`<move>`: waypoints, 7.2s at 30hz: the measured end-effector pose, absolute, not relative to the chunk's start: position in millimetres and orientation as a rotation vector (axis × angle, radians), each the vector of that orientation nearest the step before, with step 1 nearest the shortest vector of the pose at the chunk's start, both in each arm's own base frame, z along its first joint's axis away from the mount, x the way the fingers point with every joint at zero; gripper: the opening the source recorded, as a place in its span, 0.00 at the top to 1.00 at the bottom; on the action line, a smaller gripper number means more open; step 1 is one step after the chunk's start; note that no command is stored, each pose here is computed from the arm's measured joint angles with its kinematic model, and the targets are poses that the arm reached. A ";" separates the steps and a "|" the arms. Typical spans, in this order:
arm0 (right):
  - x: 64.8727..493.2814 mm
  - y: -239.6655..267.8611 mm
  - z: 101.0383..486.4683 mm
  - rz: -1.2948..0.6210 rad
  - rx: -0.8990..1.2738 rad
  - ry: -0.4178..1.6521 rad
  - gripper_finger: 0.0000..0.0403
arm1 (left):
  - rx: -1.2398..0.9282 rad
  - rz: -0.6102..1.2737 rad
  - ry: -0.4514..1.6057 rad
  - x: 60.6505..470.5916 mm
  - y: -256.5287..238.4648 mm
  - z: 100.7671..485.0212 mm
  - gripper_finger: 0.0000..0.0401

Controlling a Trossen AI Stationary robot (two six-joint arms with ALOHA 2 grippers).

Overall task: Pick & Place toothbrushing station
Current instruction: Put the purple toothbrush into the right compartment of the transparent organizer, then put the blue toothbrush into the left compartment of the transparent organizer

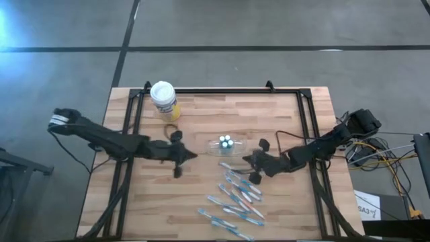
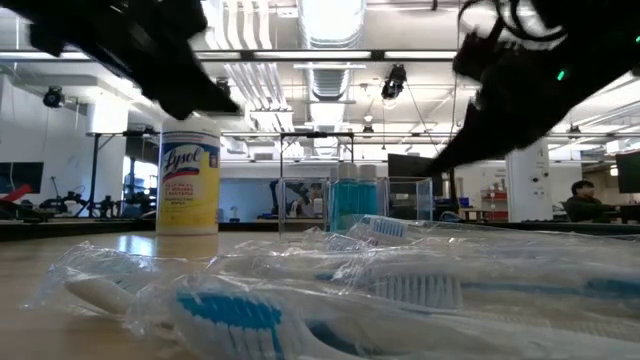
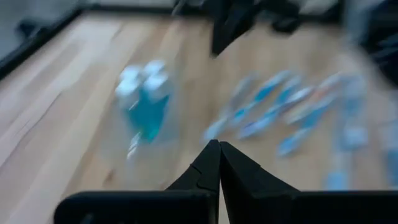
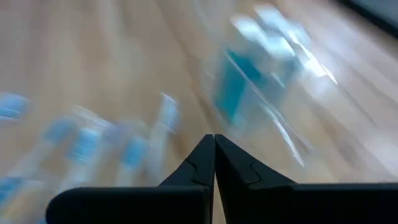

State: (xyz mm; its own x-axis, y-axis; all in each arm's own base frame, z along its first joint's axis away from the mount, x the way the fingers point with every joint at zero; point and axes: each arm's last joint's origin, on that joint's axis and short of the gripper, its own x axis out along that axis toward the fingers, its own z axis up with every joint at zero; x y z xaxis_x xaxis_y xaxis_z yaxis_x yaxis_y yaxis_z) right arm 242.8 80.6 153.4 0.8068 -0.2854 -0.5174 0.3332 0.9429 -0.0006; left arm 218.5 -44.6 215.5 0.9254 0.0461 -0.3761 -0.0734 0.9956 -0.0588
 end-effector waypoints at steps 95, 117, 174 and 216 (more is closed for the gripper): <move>335.3 93.0 171.9 -0.303 0.146 1.290 0.98 | -0.117 -0.166 0.173 133.0 -36.4 171.2 0.96; 283.6 108.3 308.4 -0.057 -0.050 0.251 0.98 | -0.160 -0.164 0.136 133.6 -36.5 175.4 0.97; 247.4 12.7 126.8 -0.484 -0.024 0.129 0.98 | -0.189 -0.120 0.123 133.9 -35.3 176.2 0.98; 247.2 13.6 121.0 -0.458 0.121 0.147 0.76 | -0.190 -0.120 0.125 133.8 -35.3 175.9 0.96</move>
